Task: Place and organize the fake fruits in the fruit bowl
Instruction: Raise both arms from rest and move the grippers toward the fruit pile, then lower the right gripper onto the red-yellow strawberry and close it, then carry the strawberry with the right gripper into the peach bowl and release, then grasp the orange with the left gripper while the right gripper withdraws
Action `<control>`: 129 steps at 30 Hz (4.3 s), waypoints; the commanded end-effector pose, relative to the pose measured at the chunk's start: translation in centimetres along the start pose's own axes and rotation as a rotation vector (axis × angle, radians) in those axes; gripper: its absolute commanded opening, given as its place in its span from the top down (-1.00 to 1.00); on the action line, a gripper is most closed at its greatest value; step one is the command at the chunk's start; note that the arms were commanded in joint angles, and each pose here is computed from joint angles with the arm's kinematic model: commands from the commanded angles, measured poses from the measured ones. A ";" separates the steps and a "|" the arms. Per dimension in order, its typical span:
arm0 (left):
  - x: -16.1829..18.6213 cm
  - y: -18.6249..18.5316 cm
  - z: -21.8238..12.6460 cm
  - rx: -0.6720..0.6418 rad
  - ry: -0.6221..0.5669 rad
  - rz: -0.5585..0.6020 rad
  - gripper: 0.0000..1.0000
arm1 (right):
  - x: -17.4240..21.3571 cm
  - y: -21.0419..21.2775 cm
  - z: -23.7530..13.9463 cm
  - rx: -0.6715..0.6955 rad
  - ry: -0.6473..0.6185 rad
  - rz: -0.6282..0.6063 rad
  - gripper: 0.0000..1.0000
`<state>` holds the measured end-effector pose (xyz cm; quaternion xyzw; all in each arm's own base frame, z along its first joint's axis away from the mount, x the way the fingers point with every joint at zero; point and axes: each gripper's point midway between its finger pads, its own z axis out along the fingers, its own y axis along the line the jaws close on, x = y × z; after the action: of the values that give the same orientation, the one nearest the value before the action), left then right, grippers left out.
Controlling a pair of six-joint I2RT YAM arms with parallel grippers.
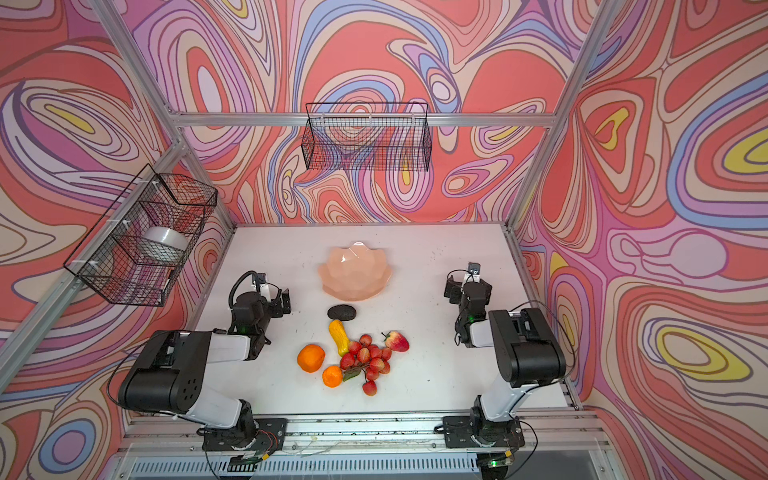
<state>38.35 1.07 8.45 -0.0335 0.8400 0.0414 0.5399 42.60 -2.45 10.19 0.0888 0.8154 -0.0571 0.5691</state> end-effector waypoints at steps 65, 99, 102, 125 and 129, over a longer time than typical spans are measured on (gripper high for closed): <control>-12.4 -0.9 -12.9 0.155 -0.077 -0.278 -1.00 | 7.8 17.4 -18.6 -0.316 0.655 -0.163 0.08; -0.3 -7.4 -20.1 0.335 0.751 -0.348 -0.81 | 4.7 38.8 0.8 -0.537 0.645 -0.345 -0.04; 1.3 -8.2 -20.7 0.311 0.798 -0.298 -0.79 | 5.2 38.8 1.4 -0.535 0.654 -0.330 -0.16; 9.4 -14.2 -19.4 0.288 0.942 -0.124 -0.81 | -7.7 28.6 -11.3 -0.651 0.316 0.102 -0.88; 9.8 -14.4 -18.5 0.269 0.938 -0.095 -0.84 | -5.9 23.4 -14.3 -0.570 0.332 0.128 -0.88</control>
<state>18.22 -15.23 7.05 -0.0172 0.9886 -0.1201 0.0892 37.98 25.09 24.26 -0.0538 0.8515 0.2519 0.4567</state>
